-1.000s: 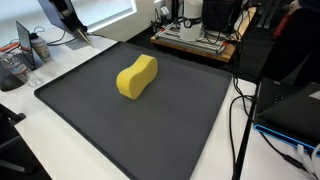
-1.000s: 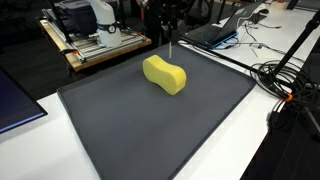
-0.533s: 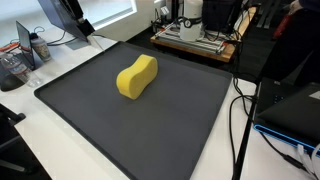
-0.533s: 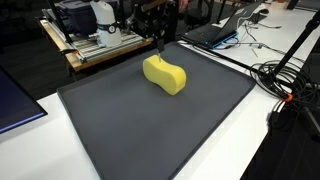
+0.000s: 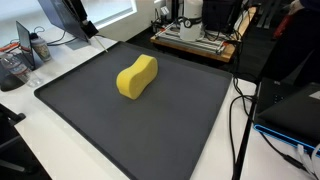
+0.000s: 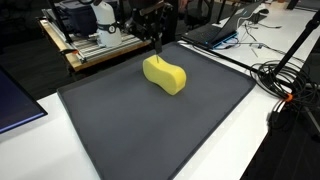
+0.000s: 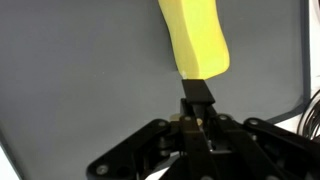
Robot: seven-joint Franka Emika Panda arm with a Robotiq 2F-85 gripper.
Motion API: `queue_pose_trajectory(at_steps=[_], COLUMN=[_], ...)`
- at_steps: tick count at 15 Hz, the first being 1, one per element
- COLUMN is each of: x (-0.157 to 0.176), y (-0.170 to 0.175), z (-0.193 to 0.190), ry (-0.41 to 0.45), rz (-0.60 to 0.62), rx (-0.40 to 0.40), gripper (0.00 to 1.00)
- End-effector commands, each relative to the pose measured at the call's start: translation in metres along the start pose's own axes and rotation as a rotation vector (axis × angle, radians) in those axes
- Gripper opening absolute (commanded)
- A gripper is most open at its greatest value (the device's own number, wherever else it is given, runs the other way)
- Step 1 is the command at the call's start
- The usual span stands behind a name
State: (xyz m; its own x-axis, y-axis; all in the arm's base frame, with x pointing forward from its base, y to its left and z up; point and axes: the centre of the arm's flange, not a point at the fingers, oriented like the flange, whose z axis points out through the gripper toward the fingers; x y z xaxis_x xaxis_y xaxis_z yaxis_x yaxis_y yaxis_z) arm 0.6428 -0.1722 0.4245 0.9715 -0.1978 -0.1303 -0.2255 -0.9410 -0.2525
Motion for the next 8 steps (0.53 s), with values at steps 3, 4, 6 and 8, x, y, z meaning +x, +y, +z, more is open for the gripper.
queue_pose_trajectory(at_steps=[3, 4, 6, 8], x=[-0.004, -0.010, -0.028, -0.056], y=[0.056, 0.066, 0.083, 0.092], z=[-0.017, -0.022, -0.031, -0.038], ry=[-0.039, -0.047, -0.038, -0.024], rz=[0.068, 0.082, 0.102, 0.095], rx=[0.138, 0.171, 0.225, 0.249], gripper=[0.03, 0.03, 0.03, 0.03])
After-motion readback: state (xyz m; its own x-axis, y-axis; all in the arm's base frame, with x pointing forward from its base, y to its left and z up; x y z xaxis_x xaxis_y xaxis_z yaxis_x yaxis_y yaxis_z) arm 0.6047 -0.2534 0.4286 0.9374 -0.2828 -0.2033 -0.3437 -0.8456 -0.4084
